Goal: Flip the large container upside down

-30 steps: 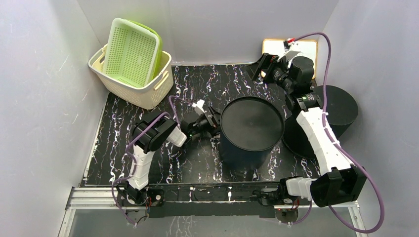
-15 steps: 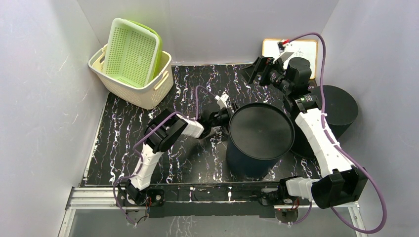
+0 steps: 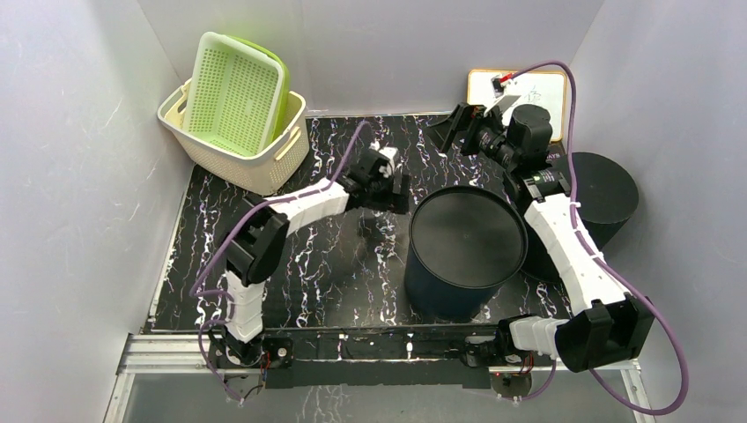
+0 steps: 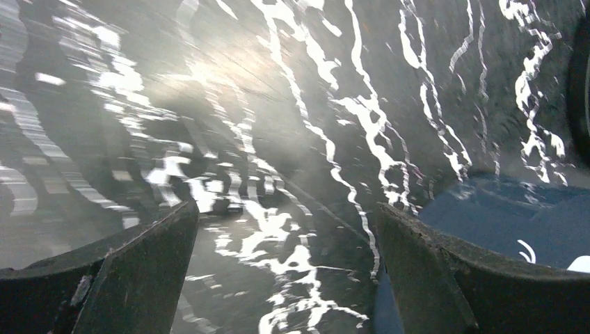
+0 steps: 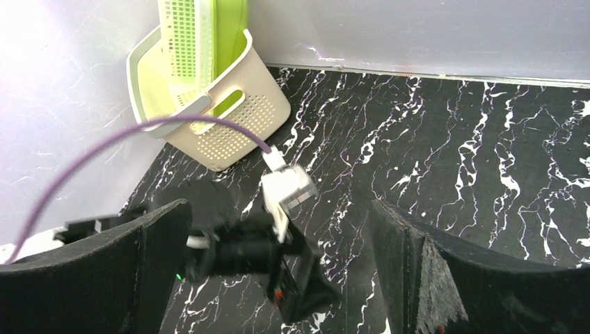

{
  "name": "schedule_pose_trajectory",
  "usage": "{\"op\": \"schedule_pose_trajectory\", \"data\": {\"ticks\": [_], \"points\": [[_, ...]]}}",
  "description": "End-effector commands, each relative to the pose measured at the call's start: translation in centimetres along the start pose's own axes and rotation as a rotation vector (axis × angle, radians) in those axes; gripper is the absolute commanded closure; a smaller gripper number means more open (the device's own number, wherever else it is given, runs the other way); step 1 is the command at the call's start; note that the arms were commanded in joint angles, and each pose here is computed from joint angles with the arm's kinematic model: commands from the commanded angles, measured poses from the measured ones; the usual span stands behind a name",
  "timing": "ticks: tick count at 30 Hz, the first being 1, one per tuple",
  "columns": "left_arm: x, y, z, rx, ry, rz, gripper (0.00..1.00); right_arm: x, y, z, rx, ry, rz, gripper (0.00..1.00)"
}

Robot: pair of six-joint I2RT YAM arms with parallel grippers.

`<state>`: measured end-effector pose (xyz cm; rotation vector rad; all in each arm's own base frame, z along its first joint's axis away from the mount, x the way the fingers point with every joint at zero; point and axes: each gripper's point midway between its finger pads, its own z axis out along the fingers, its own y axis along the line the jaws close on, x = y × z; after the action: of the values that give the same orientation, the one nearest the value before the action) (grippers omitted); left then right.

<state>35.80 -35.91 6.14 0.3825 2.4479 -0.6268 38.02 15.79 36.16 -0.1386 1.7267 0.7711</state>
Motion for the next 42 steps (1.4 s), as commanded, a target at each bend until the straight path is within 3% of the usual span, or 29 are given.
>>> {"op": "schedule_pose_trajectory", "data": {"ticks": [1, 9, 15, 32, 38, 42], "points": [[-7.0, 4.9, -7.8, -0.179, -0.086, 0.161, 0.02, -1.3, 1.1, 0.3, -0.054, -0.054, -0.025, 0.02], [-18.0, 11.6, -15.6, -0.297, -0.381, 0.236, 0.02, -0.1, 0.8, 1.0, -0.058, -0.027, -0.008, 0.02], [-22.2, 17.0, -18.6, -0.388, -0.481, 0.225, 0.06, 0.9, 0.4, 1.3, -0.051, -0.013, 0.001, 0.02], [-25.4, 24.6, -26.8, -0.505, -0.794, 0.197, 0.10, 3.2, -1.5, 2.8, -0.015, 0.038, 0.013, 0.02], [-25.5, 27.9, -26.1, -0.460, -0.797, 0.161, 0.11, 3.6, -1.7, 3.5, -0.024, 0.051, 0.033, 0.02], [-26.0, 28.8, -24.9, -0.409, -0.809, 0.161, 0.22, 3.7, -2.1, 3.8, -0.013, 0.052, 0.034, 0.02]]}}
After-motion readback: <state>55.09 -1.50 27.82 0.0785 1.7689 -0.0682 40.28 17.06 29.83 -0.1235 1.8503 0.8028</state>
